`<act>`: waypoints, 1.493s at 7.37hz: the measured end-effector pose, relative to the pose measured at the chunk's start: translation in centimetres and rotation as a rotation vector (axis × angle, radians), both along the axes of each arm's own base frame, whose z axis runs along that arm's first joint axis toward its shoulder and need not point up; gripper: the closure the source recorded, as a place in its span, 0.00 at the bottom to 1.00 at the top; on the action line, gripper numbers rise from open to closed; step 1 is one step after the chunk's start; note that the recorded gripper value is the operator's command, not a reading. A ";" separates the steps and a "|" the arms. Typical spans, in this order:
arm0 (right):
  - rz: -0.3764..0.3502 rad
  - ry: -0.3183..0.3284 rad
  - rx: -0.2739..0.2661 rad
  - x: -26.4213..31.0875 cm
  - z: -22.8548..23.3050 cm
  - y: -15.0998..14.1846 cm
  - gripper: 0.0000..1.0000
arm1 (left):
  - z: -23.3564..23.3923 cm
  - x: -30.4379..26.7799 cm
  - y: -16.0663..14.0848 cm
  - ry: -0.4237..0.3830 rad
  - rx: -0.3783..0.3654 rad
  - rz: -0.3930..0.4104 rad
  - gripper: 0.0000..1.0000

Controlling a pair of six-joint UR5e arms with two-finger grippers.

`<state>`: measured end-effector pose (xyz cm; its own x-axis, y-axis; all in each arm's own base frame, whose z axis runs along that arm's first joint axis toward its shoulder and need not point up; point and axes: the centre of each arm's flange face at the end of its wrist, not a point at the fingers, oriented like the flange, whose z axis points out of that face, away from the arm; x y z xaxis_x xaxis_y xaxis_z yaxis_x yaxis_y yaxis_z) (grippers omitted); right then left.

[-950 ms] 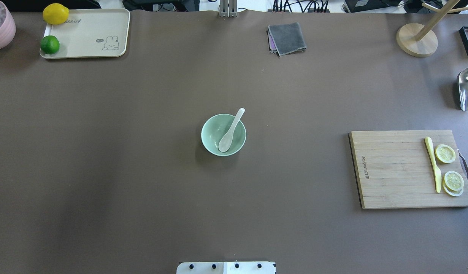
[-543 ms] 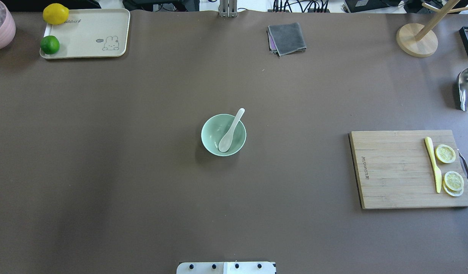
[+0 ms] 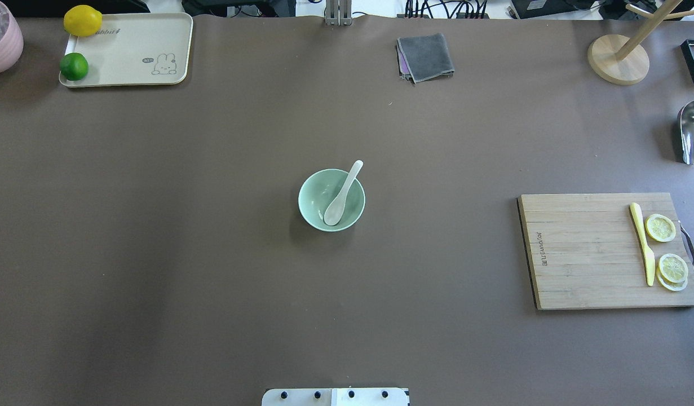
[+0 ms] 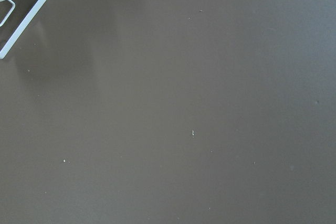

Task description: Place spoon in bowl

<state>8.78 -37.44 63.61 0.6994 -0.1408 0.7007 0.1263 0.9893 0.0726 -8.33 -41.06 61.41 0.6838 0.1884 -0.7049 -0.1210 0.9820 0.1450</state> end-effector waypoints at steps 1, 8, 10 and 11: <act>0.000 0.001 0.029 0.0 0.3 0.3 0.00 | 0.0 0.0 0.0 0.000 0.000 0.000 0.01; -0.002 -0.001 0.042 -0.1 0.9 1.0 0.00 | 0.4 0.1 0.5 0.001 -0.007 0.003 0.01; -0.004 -0.002 0.035 -0.2 1.3 1.1 0.00 | 0.5 0.2 0.6 0.001 -0.009 0.004 0.01; -0.005 -0.002 0.034 -0.2 1.4 1.1 0.00 | 0.5 0.2 0.6 0.001 -0.010 0.004 0.01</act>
